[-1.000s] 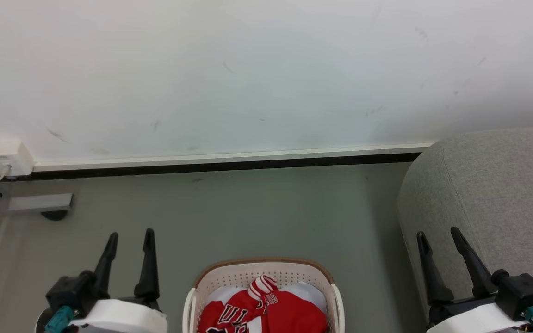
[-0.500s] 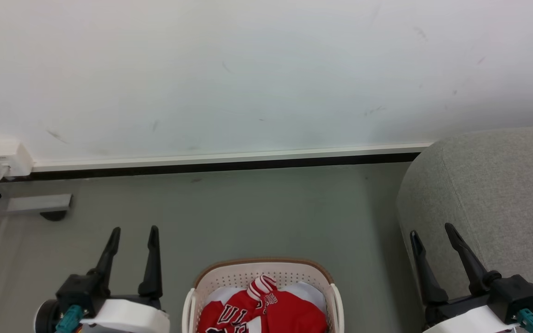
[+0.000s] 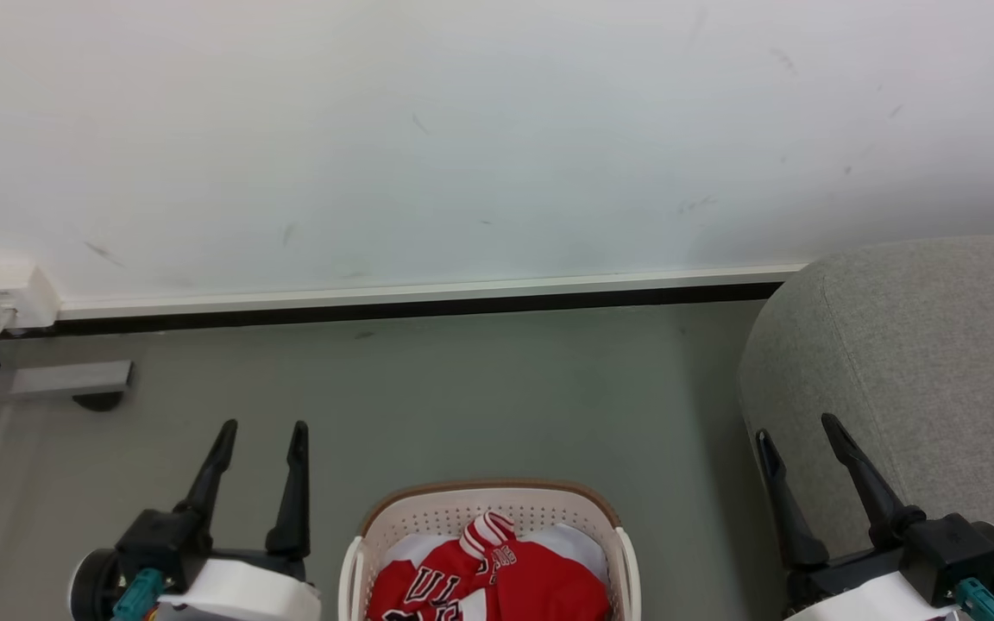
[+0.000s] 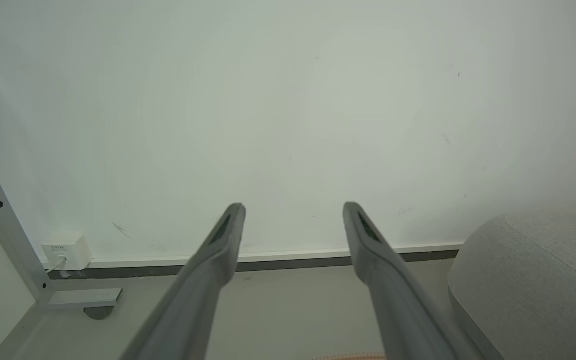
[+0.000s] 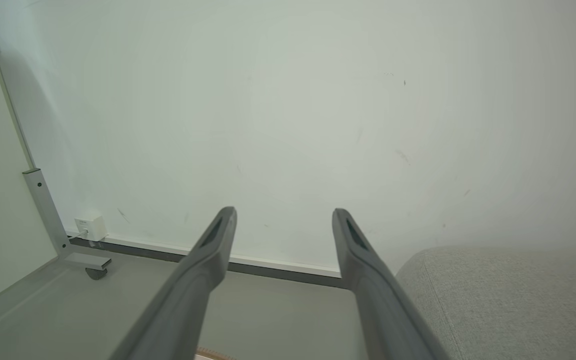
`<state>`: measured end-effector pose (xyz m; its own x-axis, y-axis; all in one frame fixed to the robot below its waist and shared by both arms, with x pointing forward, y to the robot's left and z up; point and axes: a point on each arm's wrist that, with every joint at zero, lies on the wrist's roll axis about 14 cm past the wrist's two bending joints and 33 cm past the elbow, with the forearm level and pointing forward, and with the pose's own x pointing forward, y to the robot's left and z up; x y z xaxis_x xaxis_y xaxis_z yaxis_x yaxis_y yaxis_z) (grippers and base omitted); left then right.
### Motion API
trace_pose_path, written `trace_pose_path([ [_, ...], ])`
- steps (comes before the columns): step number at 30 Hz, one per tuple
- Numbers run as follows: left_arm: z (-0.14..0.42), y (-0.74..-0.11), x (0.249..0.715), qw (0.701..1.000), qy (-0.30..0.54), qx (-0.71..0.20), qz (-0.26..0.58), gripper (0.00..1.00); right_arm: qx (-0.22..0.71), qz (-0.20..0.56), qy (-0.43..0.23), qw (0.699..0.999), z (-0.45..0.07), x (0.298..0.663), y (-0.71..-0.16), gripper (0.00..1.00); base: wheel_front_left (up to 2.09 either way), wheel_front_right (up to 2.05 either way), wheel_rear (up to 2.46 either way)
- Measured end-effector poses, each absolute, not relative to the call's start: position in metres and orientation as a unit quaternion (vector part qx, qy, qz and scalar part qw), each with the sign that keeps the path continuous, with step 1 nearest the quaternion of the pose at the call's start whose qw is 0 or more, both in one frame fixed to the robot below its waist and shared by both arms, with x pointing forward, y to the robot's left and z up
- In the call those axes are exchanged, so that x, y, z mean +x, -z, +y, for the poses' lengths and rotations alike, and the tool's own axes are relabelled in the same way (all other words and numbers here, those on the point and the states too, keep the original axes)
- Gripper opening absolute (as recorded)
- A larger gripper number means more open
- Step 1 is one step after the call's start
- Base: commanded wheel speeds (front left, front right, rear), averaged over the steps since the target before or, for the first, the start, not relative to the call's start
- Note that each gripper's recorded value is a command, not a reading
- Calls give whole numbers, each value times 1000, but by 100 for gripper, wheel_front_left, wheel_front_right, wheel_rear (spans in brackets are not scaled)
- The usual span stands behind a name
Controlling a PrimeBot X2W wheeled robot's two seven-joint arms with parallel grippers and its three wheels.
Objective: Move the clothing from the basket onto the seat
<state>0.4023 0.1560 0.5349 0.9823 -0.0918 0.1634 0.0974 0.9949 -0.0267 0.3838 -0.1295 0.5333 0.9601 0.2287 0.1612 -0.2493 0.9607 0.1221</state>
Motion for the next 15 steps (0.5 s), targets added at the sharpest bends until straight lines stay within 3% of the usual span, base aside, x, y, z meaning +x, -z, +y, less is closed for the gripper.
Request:
trace_pose_path([
  [15,154,-532,404,996,49,-23,-77,100,73,-71,-121,987,-130,385,-532,100,0,0,0],
])
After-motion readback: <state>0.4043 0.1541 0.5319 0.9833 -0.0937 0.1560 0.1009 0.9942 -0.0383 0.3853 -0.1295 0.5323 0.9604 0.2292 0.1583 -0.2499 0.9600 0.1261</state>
